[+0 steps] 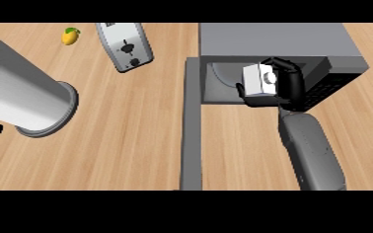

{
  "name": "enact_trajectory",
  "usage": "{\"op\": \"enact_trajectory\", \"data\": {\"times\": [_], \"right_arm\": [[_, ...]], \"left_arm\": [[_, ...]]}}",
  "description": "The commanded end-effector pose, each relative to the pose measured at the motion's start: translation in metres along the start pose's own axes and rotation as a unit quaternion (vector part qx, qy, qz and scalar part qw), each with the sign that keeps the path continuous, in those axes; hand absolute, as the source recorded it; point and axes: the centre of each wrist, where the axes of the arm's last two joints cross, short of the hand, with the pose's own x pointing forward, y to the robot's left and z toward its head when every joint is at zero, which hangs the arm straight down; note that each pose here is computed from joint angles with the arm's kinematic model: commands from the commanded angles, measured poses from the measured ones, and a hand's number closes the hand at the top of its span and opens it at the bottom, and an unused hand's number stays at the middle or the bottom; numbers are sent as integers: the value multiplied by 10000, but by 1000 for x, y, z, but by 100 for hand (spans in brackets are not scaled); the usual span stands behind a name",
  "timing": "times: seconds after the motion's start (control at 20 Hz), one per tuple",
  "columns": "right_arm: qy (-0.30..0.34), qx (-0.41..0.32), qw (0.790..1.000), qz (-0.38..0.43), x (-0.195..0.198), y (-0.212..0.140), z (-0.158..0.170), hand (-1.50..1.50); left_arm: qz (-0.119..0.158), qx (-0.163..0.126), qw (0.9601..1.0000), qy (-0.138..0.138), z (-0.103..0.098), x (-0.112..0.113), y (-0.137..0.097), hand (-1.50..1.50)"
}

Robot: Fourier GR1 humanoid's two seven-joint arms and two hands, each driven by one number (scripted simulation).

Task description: Pick up the milk, place it into the microwave and close the microwave

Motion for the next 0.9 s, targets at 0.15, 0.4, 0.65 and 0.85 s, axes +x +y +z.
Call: {"op": "enact_trajectory", "data": {"times": [0.15,0.4,0.65,0.85], "right_arm": [[536,45,9957,748,1,6,-47,150],[484,-230,9933,1023,-3,-6,-43,150],[523,-940,9880,1108,-9,-9,-28,150],[374,-1495,9786,1362,-8,-12,-23,150]], "left_arm": [[109,-161,9998,-107,-11,-7,0,-150],[52,-346,9992,-176,-20,-4,-10,-150],[16,-383,9993,-5,-22,-6,-9,-150],[-143,-448,9989,-80,-31,-3,-10,-150]]}}
